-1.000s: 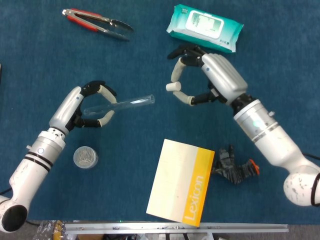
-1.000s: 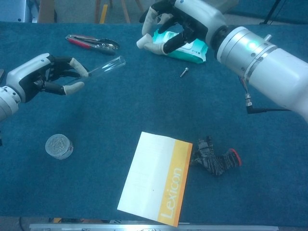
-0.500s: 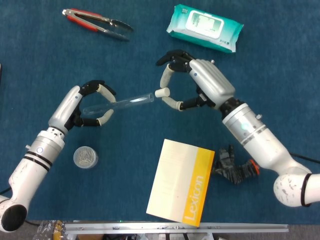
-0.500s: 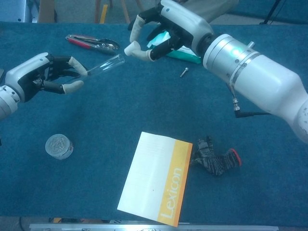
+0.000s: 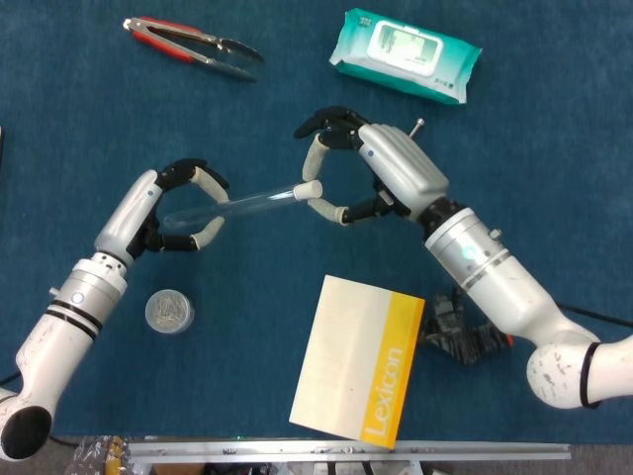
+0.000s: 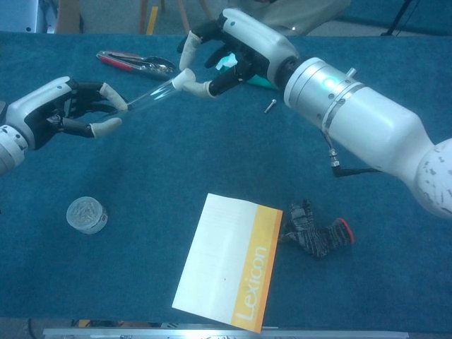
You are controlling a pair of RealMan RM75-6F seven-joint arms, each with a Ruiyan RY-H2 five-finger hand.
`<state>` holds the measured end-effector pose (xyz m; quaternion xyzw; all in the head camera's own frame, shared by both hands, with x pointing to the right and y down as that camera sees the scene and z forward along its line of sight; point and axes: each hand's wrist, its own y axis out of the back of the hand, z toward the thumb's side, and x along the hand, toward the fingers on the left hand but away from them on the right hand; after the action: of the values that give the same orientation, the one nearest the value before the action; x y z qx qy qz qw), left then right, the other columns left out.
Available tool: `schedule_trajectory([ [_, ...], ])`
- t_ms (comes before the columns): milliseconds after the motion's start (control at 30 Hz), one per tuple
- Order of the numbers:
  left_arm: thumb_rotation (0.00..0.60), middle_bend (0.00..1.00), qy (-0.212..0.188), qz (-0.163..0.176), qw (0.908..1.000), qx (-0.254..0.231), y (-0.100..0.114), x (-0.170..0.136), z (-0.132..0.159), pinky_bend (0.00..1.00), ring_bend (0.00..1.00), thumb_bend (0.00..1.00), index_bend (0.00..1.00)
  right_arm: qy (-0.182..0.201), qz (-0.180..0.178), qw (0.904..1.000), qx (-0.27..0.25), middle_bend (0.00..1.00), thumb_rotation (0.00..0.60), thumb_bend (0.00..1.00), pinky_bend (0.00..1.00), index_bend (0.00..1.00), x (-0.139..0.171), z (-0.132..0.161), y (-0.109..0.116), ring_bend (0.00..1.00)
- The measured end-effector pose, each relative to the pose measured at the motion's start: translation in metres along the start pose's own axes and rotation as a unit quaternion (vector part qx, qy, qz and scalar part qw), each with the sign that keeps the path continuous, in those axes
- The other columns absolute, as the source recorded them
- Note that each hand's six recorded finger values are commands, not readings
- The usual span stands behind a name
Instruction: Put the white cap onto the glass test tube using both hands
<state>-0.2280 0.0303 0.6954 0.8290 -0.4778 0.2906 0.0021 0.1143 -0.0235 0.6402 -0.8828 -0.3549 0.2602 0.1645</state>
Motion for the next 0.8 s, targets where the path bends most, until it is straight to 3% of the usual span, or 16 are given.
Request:
schedule_trajectory([
  [800,0.600,0.34,0.007,-0.009,0.9999,0.006,-0.0086,0.0030,-0.0022,0.14,0.13,0.35,0.57,-0.001,0.004,1.0000,-0.008,0.29,0.600,0.28,0.27,0.60,-0.0055,-0.0005,-0.0070,0.13],
])
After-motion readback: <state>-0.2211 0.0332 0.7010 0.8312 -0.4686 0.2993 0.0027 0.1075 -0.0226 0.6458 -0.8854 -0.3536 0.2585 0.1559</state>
